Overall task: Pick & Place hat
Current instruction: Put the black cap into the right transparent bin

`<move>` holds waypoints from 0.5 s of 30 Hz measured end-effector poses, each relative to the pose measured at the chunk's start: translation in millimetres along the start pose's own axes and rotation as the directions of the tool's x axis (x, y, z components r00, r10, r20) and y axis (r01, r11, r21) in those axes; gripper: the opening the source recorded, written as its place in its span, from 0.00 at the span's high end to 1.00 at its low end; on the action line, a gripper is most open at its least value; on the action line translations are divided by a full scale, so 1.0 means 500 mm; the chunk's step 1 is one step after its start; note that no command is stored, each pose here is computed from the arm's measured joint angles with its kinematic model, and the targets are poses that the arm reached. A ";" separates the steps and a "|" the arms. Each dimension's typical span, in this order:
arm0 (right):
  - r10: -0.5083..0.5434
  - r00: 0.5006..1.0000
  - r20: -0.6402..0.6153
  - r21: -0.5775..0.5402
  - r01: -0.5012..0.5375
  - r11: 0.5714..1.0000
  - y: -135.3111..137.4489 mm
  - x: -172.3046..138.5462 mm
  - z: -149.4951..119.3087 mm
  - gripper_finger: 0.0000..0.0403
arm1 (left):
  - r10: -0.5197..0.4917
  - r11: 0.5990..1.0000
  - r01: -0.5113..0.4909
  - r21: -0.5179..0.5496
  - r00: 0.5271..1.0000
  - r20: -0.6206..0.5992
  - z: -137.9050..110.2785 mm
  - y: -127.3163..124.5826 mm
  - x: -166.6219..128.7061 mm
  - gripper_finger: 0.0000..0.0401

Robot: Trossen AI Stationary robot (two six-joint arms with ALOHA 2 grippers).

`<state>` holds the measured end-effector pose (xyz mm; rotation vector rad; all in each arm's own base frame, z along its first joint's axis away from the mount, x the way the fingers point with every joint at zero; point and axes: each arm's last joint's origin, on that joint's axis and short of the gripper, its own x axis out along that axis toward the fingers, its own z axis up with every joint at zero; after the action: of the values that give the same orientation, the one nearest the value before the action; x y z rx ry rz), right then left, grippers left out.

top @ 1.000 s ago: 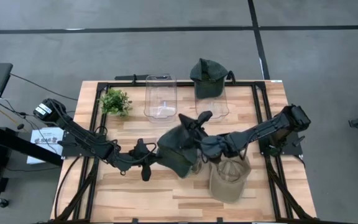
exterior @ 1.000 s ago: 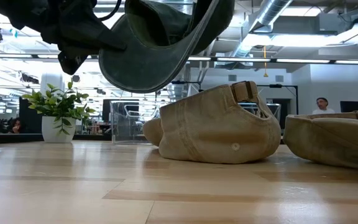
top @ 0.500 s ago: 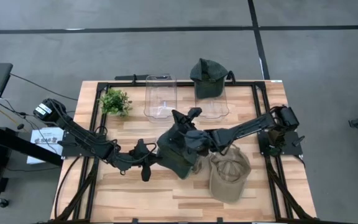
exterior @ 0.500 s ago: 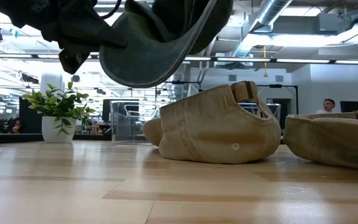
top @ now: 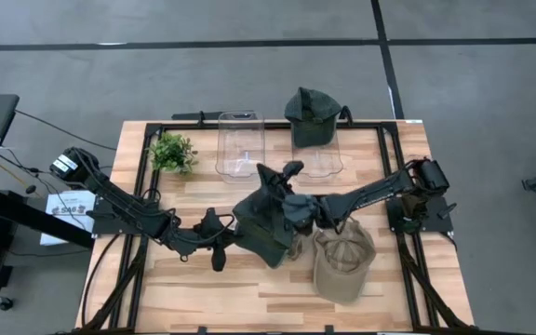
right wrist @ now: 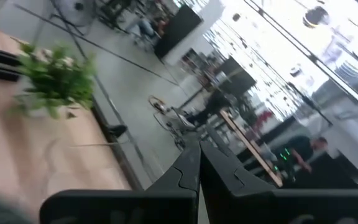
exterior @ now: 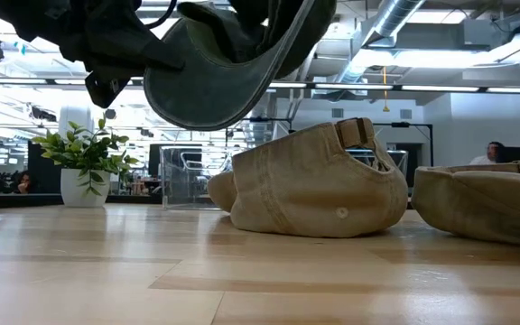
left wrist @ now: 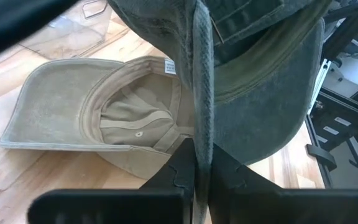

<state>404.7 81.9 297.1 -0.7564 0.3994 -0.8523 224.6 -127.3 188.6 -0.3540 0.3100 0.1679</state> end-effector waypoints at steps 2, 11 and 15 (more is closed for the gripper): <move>0.014 1.000 0.016 -0.025 -0.013 1.000 0.003 -0.021 0.007 1.00 | 0.000 1.000 0.000 0.000 1.000 0.000 0.000 0.000 0.000 0.96; -0.026 0.998 -0.061 -0.134 0.017 0.991 0.014 -0.072 -0.001 1.00 | -0.004 1.000 0.004 0.000 1.000 -0.003 0.000 0.000 0.000 0.96; 0.026 0.998 -0.050 -0.045 -0.028 0.999 0.005 -0.084 -0.006 1.00 | -0.007 1.000 0.007 0.000 1.000 -0.005 0.000 0.000 0.000 0.96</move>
<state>378.6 114.8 294.3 -0.7717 0.4733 -0.8398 224.6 -127.5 188.5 -0.3557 0.3138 0.1602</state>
